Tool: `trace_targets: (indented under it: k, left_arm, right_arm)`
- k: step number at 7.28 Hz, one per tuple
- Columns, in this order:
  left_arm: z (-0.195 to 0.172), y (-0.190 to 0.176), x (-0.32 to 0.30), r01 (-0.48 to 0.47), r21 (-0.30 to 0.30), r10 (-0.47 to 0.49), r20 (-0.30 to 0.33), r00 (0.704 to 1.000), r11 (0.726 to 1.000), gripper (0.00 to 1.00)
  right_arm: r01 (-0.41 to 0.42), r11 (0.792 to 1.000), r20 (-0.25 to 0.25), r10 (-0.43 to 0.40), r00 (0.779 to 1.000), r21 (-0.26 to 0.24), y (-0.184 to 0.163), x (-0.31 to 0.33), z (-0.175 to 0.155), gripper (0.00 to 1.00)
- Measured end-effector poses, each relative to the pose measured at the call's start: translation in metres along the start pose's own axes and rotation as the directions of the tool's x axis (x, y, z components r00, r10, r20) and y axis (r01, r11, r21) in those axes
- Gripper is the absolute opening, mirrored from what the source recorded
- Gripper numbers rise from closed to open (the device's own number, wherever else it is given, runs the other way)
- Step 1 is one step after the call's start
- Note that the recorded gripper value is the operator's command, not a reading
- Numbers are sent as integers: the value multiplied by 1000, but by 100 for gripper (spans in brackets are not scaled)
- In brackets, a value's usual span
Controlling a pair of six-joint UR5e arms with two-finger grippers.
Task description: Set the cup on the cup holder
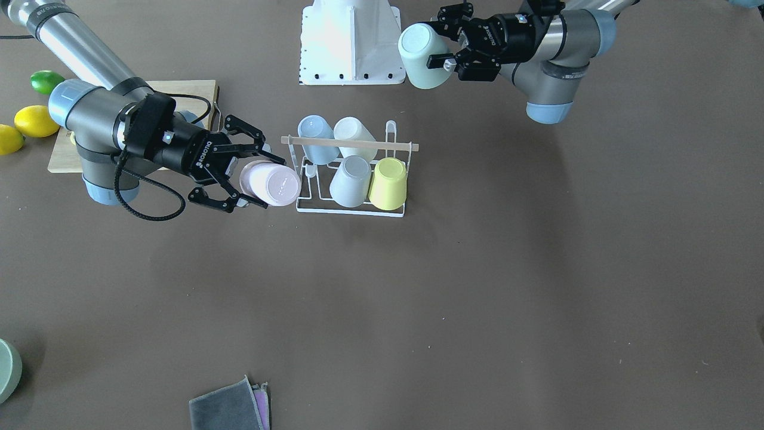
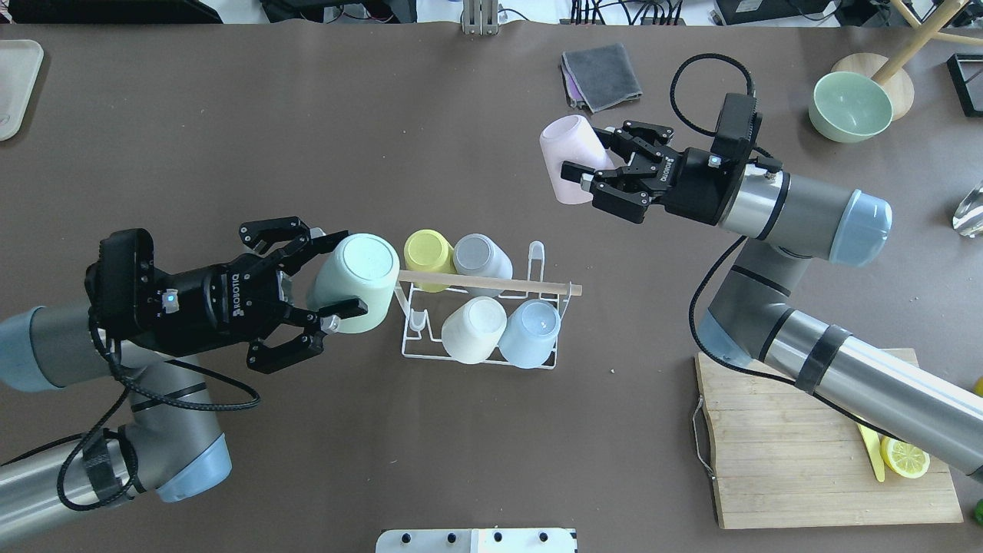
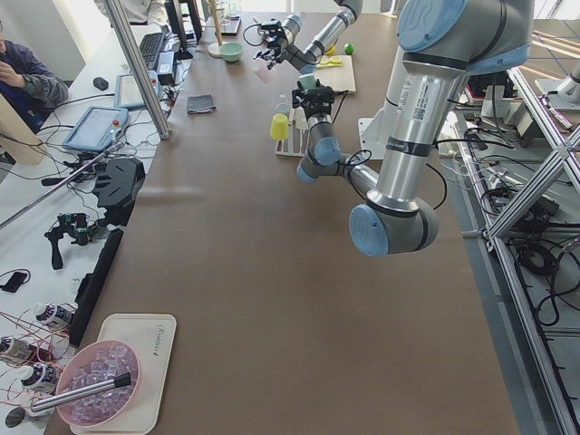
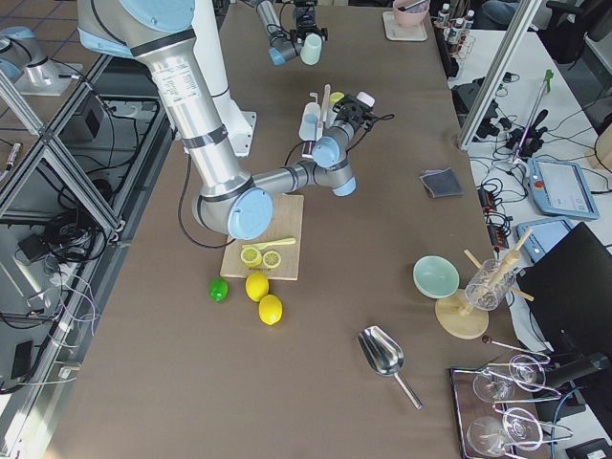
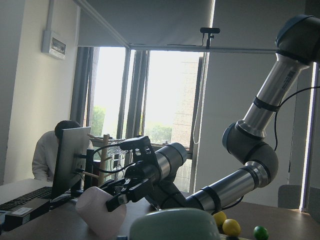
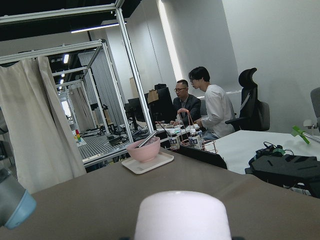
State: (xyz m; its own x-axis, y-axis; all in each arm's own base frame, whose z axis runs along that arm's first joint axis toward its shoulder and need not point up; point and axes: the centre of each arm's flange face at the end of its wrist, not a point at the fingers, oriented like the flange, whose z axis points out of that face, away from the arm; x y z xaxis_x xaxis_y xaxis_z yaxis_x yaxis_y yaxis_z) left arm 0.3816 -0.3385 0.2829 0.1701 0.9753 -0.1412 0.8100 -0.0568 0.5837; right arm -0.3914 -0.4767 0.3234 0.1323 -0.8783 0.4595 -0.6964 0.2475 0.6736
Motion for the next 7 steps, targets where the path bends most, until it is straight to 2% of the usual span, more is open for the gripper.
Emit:
trace_targets:
  k: [1, 2, 4, 7]
  left_arm:
    - [7, 15, -1, -2, 33, 2, 11, 1000, 999, 5]
    - [13, 29, -1, 5, 57, -7, 30, 1000, 998, 7]
    - [24, 47, -3, 13, 76, -17, 54, 998, 997, 7]
    - [24, 71, 17, 40, 64, -43, 41, 998, 997, 8]
  right_arm:
    - [23, 998, -14, -22, 1000, 53, 6, -9, 2, 58]
    - [63, 995, -29, -61, 998, 82, 15, -19, 5, 58]
    - [150, 984, -76, -143, 987, 95, 40, -40, 14, 58]
    - [233, 967, -134, -219, 967, 100, 65, -66, 24, 58]
